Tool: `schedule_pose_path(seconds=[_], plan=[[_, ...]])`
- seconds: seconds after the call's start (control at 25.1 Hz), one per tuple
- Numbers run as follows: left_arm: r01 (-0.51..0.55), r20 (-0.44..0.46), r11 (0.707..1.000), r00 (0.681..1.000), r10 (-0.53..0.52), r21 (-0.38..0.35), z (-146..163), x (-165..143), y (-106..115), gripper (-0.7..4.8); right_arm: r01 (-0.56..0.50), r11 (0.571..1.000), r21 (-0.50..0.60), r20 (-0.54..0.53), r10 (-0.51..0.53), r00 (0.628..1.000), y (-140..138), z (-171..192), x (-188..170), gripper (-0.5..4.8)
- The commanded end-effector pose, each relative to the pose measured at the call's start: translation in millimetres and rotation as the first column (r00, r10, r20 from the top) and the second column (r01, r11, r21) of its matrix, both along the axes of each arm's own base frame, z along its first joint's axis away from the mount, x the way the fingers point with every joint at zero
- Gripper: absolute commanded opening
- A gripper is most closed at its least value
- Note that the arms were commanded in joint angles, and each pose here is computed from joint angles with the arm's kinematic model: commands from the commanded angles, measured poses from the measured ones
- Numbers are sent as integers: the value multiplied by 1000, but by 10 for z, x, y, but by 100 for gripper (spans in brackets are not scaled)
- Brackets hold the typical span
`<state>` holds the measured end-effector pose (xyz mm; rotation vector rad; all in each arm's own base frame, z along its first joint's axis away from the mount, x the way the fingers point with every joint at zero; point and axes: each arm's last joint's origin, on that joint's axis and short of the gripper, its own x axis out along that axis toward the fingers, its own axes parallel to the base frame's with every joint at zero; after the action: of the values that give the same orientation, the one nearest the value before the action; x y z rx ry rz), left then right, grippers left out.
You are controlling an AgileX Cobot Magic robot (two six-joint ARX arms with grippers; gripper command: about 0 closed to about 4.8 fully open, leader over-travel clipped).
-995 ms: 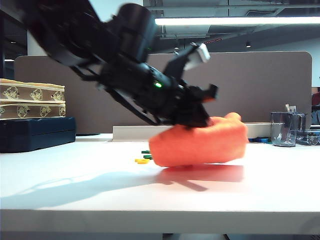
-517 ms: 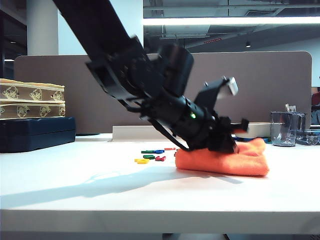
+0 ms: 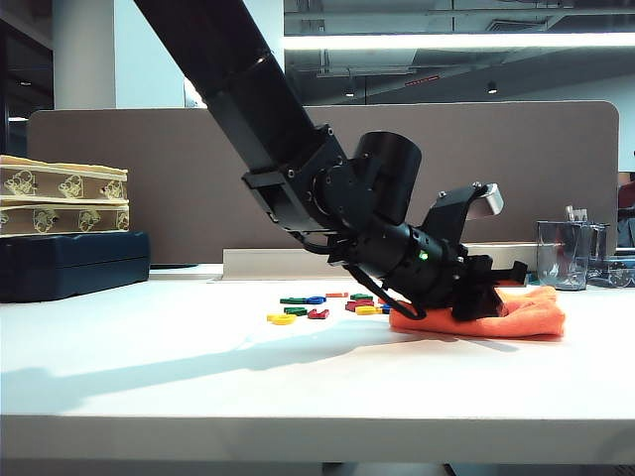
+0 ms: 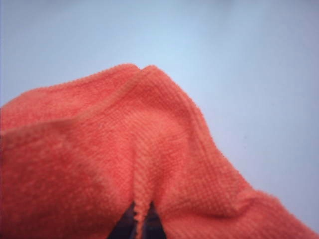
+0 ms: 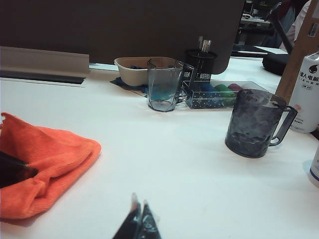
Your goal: Use an orange cloth to wipe the letter magnets on the table away for a distance.
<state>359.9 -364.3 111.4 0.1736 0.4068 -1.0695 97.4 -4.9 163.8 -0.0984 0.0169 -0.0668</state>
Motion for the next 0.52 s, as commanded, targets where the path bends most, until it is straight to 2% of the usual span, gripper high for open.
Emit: schedule_pose_path(seconds=[0.04,0.28,0.52], plan=[[-39,-34,999,999,40,27,-4,41,12,-6,-1,1000,1,11,1,1000,0,-4,2,0],[-99,-16,994,995,100,37,46,125,75,-6,-1,1000,1,11,1,1000,0,-4,2,0],[-162,-16,984,986,164,79,157,210,115,-6,-1,1000,1,10,1,1000,0,-4,2,0]])
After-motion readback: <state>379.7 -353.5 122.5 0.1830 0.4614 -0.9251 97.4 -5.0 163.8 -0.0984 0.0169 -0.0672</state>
